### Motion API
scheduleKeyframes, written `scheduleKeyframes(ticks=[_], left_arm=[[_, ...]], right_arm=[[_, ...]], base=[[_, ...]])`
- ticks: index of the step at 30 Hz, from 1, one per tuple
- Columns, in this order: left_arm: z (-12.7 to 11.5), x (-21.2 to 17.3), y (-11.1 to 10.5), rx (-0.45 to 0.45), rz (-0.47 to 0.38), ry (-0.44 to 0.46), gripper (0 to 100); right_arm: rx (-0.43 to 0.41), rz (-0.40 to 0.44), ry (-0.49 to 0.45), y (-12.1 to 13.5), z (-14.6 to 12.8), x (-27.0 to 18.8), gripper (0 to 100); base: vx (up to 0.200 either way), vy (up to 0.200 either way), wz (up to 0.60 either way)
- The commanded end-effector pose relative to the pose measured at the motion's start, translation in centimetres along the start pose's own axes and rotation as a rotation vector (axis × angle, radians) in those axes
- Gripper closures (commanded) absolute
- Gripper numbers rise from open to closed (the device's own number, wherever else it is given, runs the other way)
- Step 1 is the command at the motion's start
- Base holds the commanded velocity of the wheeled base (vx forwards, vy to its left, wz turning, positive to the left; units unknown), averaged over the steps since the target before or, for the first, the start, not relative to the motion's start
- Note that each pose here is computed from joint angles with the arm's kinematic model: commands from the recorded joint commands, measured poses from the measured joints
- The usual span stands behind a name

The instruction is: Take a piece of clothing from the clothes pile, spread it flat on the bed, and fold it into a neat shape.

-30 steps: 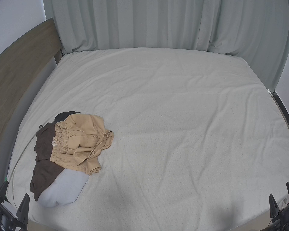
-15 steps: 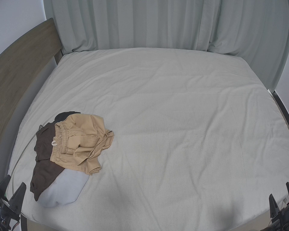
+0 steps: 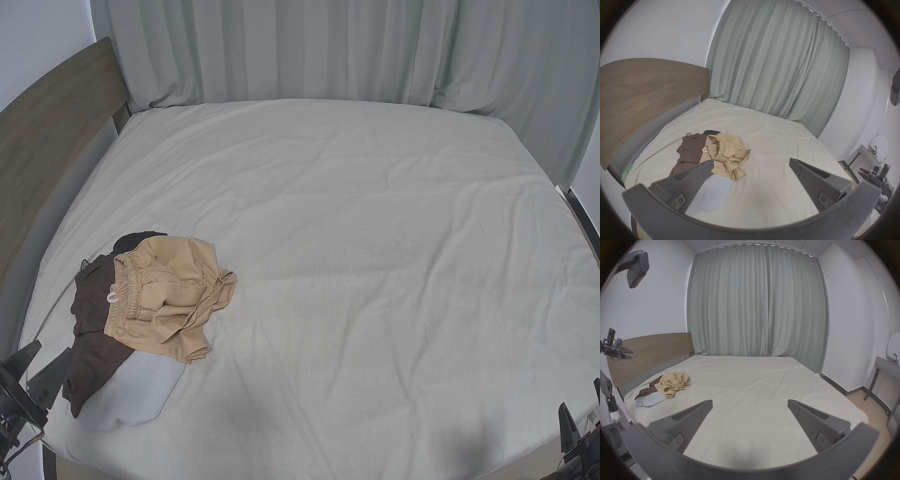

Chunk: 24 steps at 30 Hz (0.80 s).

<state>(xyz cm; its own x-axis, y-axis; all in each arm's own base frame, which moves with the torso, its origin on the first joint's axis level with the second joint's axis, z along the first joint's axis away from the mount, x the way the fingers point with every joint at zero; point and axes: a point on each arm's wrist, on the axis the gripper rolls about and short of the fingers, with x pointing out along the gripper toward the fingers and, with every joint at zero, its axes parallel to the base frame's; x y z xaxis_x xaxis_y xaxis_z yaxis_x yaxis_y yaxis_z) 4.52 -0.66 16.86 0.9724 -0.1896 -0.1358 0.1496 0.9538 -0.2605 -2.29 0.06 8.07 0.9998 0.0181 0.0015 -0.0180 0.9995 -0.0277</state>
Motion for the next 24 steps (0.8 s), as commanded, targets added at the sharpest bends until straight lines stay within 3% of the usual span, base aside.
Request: scheduleKeyframes(ticks=[1,18,24], left_arm=[[0.1,2.1,0.2,-0.011,0.019,0.086,0],[1.3,7.4,0.4,-0.044,-0.129,0.194,0],[1.4,10.0,1.2,-0.06,-0.127,0.213,0]], right_arm=[[0.0,0.001,0.014,0.0,-0.5,0.1,0],[0.0,0.001,0.012,0.0,-0.5,0.1,0],[0.0,0.001,0.014,0.0,-0.5,0.1,0]], base=[[0.0,0.0,0.0],[0.0,0.0,0.0],[0.0,0.0,0.0]])
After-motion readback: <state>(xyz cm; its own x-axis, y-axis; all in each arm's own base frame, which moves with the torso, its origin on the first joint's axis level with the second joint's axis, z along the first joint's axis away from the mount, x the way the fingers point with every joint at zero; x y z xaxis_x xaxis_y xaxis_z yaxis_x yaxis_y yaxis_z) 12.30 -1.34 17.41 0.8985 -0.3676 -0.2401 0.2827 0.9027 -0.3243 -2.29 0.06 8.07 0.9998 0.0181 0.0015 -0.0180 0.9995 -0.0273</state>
